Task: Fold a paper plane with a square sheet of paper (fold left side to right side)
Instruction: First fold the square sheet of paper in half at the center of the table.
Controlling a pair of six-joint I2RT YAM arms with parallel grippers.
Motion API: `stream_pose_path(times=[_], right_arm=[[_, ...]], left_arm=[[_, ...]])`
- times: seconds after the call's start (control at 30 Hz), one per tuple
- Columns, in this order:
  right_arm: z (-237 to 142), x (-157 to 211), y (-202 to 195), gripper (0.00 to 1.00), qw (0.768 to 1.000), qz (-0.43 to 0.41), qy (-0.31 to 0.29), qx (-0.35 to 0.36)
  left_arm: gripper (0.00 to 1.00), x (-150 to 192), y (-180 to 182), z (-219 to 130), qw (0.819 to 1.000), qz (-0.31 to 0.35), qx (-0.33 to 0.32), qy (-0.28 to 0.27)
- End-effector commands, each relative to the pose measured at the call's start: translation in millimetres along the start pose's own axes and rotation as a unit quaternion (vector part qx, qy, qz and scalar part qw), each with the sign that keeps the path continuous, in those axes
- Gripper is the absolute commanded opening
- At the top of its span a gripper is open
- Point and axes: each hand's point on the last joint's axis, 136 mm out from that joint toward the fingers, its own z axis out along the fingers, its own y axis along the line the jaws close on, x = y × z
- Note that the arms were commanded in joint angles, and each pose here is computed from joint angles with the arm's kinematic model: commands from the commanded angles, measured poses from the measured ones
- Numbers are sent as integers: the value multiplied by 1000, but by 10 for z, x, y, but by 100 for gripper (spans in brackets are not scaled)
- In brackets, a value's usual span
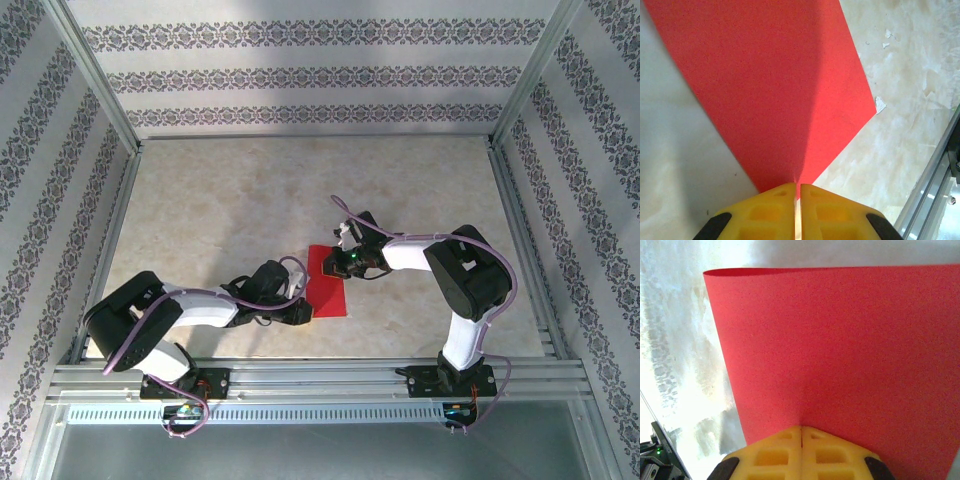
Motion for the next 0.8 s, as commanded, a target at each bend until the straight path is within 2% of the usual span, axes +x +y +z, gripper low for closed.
stream_pose_path(times=[0.0,0.3,0.57,0.77], right_arm=[[92,209,-430,0,996,28,26,77],[72,220,-411,0,997,27,27,75],[59,218,-375,0,997,23,26,71],[62,220,-374,0,997,21,25,72]], left_arm=[[13,357,136,20,998,-22,-25,52],[13,233,-2,-95,1000,-8,-12,27],[13,-243,-199,-379,1000,9,-9,-25],[12,-526,-134,-330,999,-1,5,-38]])
